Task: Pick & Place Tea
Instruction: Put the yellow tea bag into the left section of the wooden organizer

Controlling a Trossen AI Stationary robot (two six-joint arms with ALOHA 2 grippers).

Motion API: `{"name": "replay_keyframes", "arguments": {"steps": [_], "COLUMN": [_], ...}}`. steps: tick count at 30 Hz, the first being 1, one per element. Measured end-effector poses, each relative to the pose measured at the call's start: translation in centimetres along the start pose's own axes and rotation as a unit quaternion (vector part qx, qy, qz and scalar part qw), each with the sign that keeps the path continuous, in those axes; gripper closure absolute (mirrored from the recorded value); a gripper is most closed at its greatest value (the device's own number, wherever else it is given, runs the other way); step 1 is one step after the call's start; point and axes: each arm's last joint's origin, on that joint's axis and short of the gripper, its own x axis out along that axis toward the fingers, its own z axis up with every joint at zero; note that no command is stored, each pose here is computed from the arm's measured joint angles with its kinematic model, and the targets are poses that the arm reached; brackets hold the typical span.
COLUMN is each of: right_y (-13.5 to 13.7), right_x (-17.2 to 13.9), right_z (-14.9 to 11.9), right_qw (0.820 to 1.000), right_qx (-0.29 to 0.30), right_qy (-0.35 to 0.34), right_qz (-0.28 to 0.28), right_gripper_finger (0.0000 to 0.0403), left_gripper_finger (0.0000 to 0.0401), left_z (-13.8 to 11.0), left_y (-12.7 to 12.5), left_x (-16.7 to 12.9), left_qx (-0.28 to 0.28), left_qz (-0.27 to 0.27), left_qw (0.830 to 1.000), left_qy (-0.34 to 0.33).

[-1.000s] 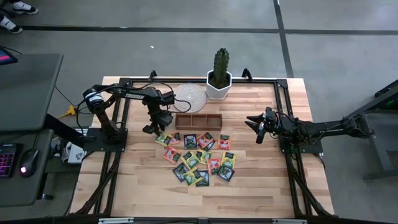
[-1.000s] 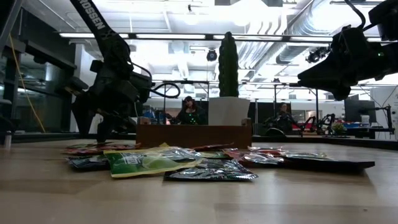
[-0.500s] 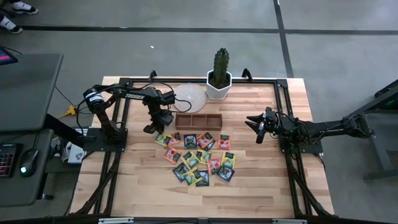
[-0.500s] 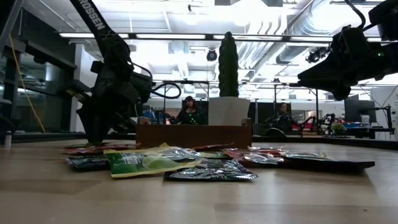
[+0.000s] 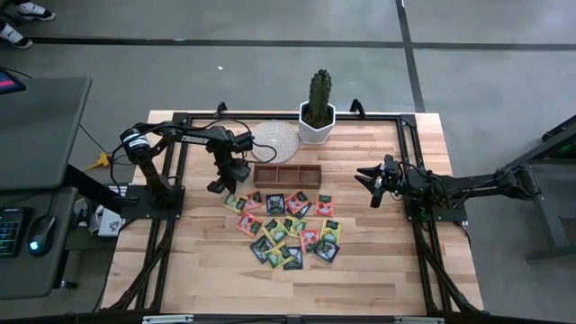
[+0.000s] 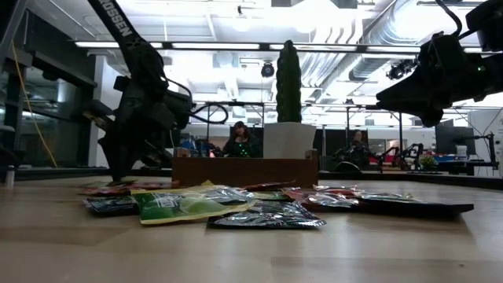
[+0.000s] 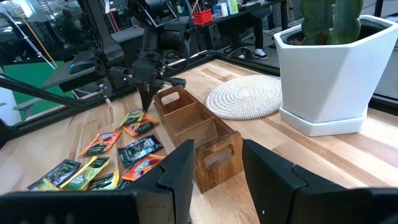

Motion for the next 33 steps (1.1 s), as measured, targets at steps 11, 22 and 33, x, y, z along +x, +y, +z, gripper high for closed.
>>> {"name": "replay_keyframes", "arguments": {"steps": [11,22,33], "right_y": [0.0,-0.3,0.1], "right_x": [0.0,0.0,-0.2], "right_z": [0.0,0.4,1.8], "right_qw": [1.0,0.997,0.988], "right_qx": [0.0,-0.05,0.107], "right_qy": [0.0,-0.03,-0.109], "right_qz": [0.0,-0.056,-0.034], "right_gripper_finger": [0.0272,0.0272,0.0272], "left_gripper_finger": [0.0401,0.0401,0.0401], "left_z": [0.9,1.0,-1.4], "left_y": [-2.1,-4.4,-4.5], "left_x": [-3.5,-8.5,-12.4], "left_qx": [-0.006,-0.029,-0.045], "left_qz": [0.066,0.186,0.282], "left_qw": [0.997,0.971,0.89], "left_qy": [-0.04,-0.148,-0.356]}}
